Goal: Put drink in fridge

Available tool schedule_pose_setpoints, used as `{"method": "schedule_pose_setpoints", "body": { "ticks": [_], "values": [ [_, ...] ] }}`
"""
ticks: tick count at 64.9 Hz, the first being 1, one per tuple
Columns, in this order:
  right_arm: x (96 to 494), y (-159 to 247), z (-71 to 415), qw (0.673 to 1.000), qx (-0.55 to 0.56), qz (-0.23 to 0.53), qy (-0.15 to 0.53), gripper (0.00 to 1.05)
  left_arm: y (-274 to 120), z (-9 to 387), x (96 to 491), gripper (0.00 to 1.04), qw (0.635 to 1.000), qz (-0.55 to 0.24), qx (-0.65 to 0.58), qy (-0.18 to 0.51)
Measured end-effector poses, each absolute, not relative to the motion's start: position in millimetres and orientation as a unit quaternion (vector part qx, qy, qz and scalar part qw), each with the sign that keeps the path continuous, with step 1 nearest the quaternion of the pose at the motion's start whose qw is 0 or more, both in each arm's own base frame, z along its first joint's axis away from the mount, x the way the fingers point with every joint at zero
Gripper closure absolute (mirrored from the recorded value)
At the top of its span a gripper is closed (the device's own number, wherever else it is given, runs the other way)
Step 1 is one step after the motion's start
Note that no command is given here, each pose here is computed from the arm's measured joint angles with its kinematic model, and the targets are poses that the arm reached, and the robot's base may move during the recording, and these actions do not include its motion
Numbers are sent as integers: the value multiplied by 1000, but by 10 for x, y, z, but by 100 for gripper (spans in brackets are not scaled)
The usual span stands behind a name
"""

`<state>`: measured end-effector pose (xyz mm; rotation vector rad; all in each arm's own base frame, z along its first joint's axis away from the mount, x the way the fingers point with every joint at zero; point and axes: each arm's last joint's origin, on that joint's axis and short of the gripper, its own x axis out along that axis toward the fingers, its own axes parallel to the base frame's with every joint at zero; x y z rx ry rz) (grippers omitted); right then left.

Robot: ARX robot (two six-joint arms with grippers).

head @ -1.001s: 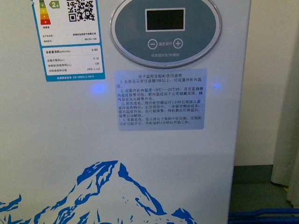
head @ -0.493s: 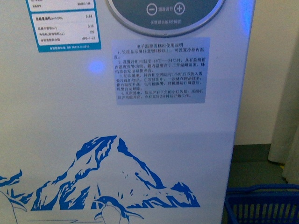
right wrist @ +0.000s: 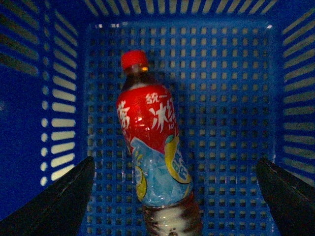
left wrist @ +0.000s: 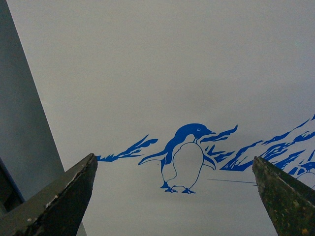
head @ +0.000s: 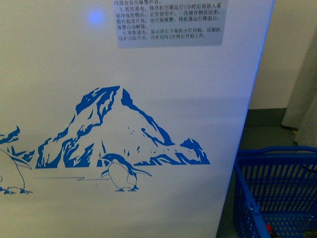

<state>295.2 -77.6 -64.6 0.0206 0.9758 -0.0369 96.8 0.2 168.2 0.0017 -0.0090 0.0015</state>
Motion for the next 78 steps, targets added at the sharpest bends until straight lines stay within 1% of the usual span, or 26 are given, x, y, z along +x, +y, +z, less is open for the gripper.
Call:
{"method": "schedule_pose_setpoints", "body": {
  "ticks": [8,16,38,49,69,72,77,78],
  "values": [
    [3004,-654,-1045,872,-5,19,488,7,2,1682,968,8,1000,1,1,-4],
    [3101,-605,-1290,869,-27,33,493,7,2,1682,968,8,1000,1,1,-4],
    [3240,-636,-1626,863,-54,25,502,7,2,1682,968,8,1000,1,1,-4],
    [3270,-645,-1836,852,-65,22,520,7,2,1682,968,8,1000,1,1,-4],
    [3287,-664,-1999,839,-75,19,538,7,2,1682,968,8,1000,1,1,-4],
    [3291,-666,-1999,839,-76,19,538,10,2,1682,968,8,1000,1,1,-4],
    [3291,-665,-1999,840,-75,21,537,18,2,1682,968,8,1000,1,1,-4],
    [3291,-664,-1999,840,-75,22,537,21,2,1682,968,8,1000,1,1,-4]
  ]
}}
